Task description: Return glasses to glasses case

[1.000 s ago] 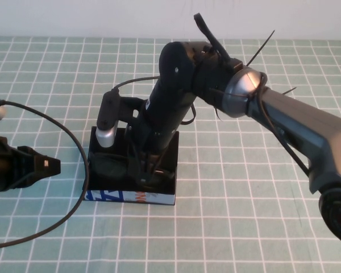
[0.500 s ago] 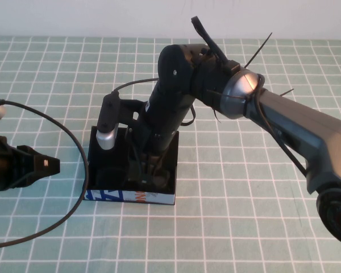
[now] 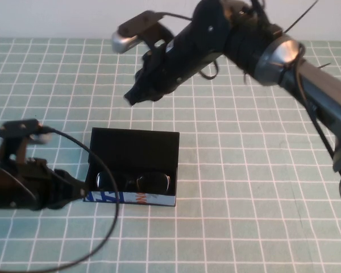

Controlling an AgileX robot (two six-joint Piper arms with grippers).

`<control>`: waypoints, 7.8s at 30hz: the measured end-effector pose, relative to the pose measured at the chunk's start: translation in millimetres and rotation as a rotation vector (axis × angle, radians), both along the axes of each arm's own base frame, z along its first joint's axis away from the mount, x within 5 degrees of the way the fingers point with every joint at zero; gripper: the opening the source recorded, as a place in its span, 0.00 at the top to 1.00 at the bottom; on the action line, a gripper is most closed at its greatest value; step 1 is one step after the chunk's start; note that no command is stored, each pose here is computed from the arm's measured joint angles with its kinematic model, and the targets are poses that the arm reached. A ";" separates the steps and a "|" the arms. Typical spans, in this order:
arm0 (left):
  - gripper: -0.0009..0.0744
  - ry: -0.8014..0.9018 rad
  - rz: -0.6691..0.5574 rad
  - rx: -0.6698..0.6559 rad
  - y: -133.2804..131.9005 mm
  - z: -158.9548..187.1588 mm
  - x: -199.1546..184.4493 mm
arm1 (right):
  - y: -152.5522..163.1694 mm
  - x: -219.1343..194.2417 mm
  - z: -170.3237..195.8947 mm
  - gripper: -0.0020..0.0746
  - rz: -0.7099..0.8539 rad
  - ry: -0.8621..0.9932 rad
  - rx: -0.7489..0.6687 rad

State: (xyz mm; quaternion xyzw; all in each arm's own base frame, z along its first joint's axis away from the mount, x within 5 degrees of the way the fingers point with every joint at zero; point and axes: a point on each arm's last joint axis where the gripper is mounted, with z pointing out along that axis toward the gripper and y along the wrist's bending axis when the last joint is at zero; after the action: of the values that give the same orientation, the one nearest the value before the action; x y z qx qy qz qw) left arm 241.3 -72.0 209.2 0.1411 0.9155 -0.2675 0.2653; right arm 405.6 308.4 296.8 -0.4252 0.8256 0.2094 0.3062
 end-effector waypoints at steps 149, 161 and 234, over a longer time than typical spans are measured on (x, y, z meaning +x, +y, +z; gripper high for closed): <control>0.99 -0.750 0.311 0.044 43.0 121.2 -160.2 | -279.0 -336.8 100.5 0.99 -0.538 -0.399 0.156; 0.99 -0.680 0.325 0.031 42.4 104.2 -158.4 | -301.4 -368.1 -5.8 0.99 -0.566 -0.572 0.291; 0.99 -0.681 0.537 0.184 69.5 -35.4 -188.3 | -305.5 -374.2 -15.5 0.99 -0.566 -0.612 0.315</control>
State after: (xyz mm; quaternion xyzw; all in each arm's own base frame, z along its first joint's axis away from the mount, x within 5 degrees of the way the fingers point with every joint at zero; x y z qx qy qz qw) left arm 53.0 -2.4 173.8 0.0013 0.8000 -0.0447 0.5983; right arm 31.4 2.9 281.3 -0.1730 0.7389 0.1051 0.6428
